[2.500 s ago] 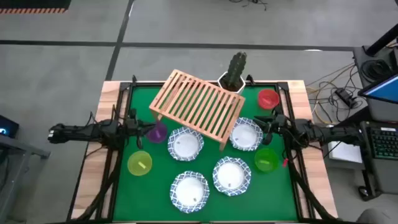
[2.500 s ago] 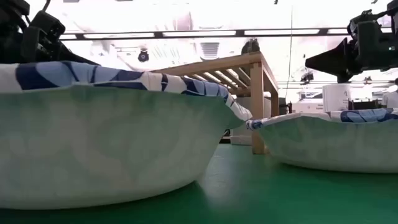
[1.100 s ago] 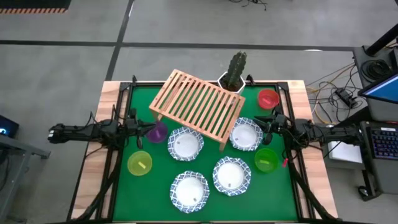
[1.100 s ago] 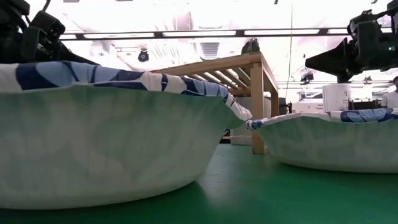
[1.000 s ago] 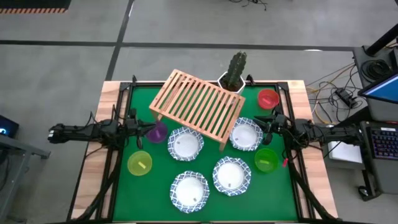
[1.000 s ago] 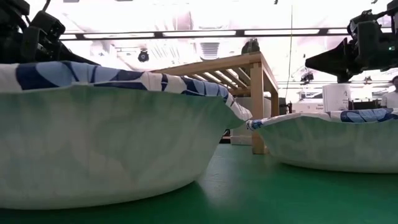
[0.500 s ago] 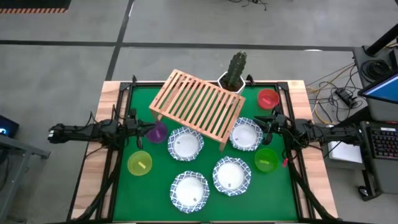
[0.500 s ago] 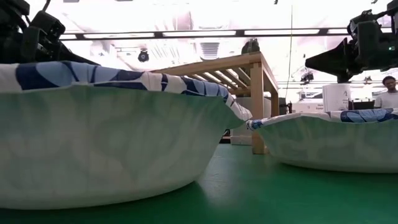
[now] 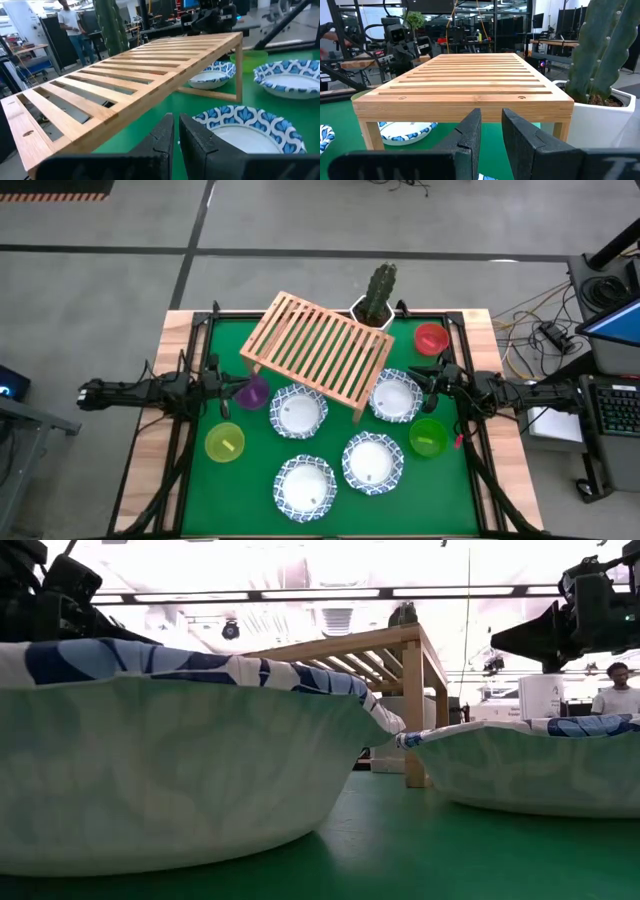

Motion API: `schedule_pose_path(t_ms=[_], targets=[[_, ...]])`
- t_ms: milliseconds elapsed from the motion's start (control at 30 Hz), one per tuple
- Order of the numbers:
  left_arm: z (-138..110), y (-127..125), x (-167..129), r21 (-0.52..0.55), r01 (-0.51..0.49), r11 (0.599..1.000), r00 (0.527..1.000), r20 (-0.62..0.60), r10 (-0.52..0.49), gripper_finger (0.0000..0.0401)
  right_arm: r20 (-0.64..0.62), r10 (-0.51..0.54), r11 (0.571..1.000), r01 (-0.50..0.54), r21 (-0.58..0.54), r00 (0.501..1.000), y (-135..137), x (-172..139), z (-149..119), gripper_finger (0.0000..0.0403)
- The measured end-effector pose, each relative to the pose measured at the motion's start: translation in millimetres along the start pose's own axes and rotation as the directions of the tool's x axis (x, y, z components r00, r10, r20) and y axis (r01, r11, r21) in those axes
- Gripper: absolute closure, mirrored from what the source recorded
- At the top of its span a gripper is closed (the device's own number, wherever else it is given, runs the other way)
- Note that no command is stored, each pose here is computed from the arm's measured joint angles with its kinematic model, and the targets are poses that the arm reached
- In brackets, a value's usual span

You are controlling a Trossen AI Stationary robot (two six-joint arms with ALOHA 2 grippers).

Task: Place and stack bowls onto a shelf
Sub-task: Put the blue and white bowl on the shelf

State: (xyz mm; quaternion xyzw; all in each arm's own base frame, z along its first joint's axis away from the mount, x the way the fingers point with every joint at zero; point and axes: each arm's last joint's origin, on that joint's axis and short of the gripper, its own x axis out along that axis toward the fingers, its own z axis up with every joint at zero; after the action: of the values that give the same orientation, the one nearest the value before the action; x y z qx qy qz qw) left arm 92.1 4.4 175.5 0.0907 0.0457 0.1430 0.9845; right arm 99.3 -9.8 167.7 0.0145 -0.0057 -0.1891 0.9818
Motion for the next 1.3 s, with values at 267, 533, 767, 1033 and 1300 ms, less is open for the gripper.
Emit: schedule_pose_path(t_ms=[267,533,767,1033,1300], targets=[[24,5,-3,-0.440,0.058,0.896,0.970,0.236,0.053,0.0390,0.113,-0.024,0.867,-0.035,0.497,0.993,-1,-1,12,0.0335],[41,10,-8,-0.580,0.148,0.801,0.912,0.393,0.116,0.0390,0.177,0.054,0.845,-0.140,0.516,0.983,2,-1,30,0.0335],[37,6,-1,-0.582,0.167,0.796,0.918,0.387,0.091,0.0390,0.160,0.058,0.888,-0.124,0.442,0.985,7,6,70,0.0335],[40,5,5,-0.583,0.156,0.797,0.930,0.359,0.081,0.0390,-0.299,0.003,0.958,0.082,0.274,0.954,16,30,105,0.0335],[34,-1,13,-0.611,0.166,0.774,0.954,0.299,0.032,0.0390,-0.616,0.053,0.975,0.094,0.203,0.786,40,47,116,0.0335]])
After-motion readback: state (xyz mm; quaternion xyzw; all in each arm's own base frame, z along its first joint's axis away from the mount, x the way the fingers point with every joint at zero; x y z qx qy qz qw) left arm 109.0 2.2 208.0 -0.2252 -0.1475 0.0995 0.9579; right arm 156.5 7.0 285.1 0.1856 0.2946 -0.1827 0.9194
